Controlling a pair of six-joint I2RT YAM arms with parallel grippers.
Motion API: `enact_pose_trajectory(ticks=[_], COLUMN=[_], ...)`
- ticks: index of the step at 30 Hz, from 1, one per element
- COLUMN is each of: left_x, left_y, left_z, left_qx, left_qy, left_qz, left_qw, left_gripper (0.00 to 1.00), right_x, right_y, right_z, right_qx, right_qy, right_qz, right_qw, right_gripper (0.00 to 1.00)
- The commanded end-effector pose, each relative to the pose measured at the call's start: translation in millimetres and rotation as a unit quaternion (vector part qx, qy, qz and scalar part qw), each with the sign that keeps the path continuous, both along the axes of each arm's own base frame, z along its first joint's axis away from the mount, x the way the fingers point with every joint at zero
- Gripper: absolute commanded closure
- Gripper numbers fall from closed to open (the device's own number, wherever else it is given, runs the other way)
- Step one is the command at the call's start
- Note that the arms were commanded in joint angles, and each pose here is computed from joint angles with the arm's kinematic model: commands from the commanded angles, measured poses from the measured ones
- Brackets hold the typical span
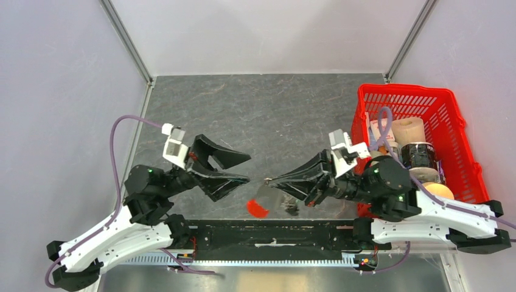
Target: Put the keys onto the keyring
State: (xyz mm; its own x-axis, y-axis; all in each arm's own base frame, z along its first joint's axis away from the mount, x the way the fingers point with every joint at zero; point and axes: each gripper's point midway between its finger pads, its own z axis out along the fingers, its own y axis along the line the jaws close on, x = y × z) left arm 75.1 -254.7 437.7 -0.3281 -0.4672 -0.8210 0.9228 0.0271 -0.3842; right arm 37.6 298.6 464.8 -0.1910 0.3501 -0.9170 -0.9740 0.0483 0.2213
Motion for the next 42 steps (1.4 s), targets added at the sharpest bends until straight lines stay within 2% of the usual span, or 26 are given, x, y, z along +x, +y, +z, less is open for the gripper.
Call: enact_pose_trajectory(ticks=[1, 15, 25, 42], left_x=[-27, -41, -43, -42], left_y=[22, 51, 50, 43], left_z=[38, 57, 70, 82], left_qx=[-0.079, -0.109, -0.126, -0.135], left_qy=[-0.032, -0.057, -0.072, -0.077], left_qz=[-0.04, -0.025, -0.034, -0.044], left_qw=[0.996, 0.992, 0.989, 0.987], left_gripper=[0.23, 0.29, 0.34, 0.47], right_x=[-1, 1, 0, -1], right_y=[-12, 6, 17, 44], right_z=[59, 69, 71, 62], right_qx=[0.108, 0.21, 0.261, 0.254], right_qy=[0.023, 0.035, 0.026, -0.021], right_qz=[0.005, 0.025, 0.04, 0.04], right_qw=[0.994, 0.977, 0.964, 0.966], right_gripper=[1.0, 1.0, 1.0, 1.0])
